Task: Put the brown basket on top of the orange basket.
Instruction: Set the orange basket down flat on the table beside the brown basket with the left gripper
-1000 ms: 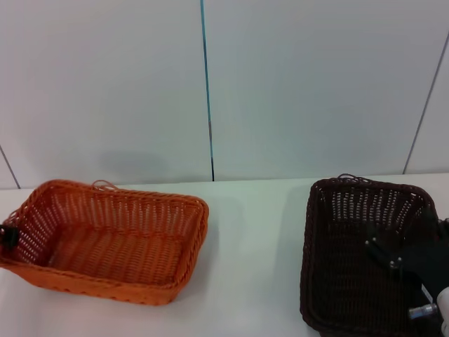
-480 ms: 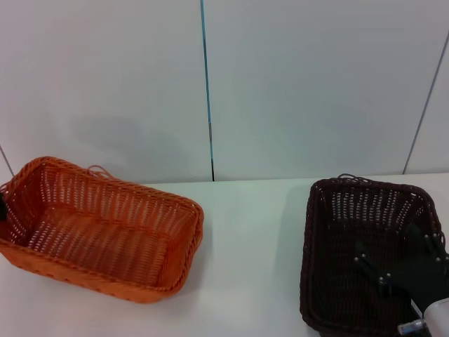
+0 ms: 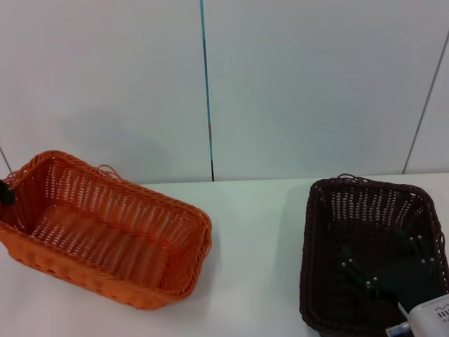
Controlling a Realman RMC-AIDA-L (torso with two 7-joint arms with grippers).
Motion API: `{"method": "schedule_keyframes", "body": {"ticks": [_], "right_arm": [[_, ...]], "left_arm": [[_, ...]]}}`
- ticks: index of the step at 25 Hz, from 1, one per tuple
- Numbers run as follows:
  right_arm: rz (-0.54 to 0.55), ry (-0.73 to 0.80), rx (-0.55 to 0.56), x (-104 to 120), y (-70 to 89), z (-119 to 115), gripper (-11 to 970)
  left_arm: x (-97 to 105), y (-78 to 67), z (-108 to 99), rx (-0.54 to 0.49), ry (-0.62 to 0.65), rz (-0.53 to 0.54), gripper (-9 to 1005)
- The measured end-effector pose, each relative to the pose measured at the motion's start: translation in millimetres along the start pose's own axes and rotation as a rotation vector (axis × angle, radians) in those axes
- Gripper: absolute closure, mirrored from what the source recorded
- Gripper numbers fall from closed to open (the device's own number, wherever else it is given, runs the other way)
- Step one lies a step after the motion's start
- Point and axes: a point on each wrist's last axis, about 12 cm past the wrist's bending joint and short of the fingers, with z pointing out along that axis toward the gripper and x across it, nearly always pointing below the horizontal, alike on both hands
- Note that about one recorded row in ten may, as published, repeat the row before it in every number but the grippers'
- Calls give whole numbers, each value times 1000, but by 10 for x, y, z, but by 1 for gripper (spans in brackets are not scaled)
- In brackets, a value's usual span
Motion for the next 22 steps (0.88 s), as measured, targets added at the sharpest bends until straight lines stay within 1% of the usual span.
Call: {"method": "schedule_keyframes", "body": {"ticks": [3, 6, 10, 16, 19, 22], "right_arm": [[-5, 2, 10, 6, -20, 18, 37], [-8, 6, 13, 16, -22, 32, 37], [-9, 8, 12, 22, -16, 40, 37], [-13, 8, 15, 22, -18, 40, 37], [-15, 8, 13, 21, -8, 38, 37], [-16, 9, 12, 25, -6, 38, 37]], "left_arm": [[16, 63, -71, 40, -22, -38, 824], [47, 129, -117, 59, -38, -65, 823], [71, 171, -145, 92, -53, -98, 823], [125, 240, -220, 168, -92, -165, 822], [200, 237, -185, 210, -103, -197, 821], [327, 204, -90, 262, -119, -233, 821]]}}
